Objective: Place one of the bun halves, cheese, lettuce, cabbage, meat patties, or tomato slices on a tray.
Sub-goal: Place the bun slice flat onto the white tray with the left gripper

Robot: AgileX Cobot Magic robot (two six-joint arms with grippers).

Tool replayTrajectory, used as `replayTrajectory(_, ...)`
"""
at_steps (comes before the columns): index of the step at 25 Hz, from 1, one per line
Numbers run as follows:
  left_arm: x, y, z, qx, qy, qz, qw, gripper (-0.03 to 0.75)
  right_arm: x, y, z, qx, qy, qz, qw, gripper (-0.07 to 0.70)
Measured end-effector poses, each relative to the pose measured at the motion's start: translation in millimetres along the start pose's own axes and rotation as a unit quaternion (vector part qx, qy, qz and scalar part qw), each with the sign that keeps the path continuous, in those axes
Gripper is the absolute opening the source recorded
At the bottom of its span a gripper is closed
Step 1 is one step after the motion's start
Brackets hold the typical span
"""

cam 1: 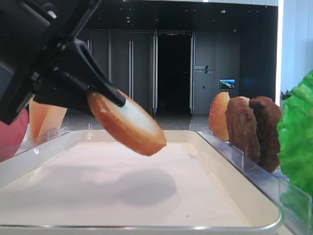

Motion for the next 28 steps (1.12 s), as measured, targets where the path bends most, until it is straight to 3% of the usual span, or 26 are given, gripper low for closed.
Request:
replayTrajectory(7, 14.3, -13, -9, 0.025, -0.014, 0.012, 0.9995, 0.126, 0, 0, 0, 0.000, 0.000, 0.000, 1.0000, 0.304)
replayTrajectory(18, 21.2, -17, -10, 0.029, -0.011, 0.025, 0.9992, 0.126, 0, 0, 0, 0.000, 0.000, 0.000, 1.0000, 0.304)
replayTrajectory(28, 29.4, -27, -17, 0.044, 0.015, 0.024, 0.9986, 0.125, 0, 0, 0, 0.000, 0.000, 0.000, 1.0000, 0.304)
Point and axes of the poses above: a point on each arm's last joint axis where the gripper is mounted, y pointing back along that axis away from the gripper, x along the wrist's bending axis when the last joint is at zero, z = x × y, the point moved 6 cm from there along -y, pointing out along that axis toward the gripper, and after that the axes turned 11 degrees about -y, right-handed, at the moved point
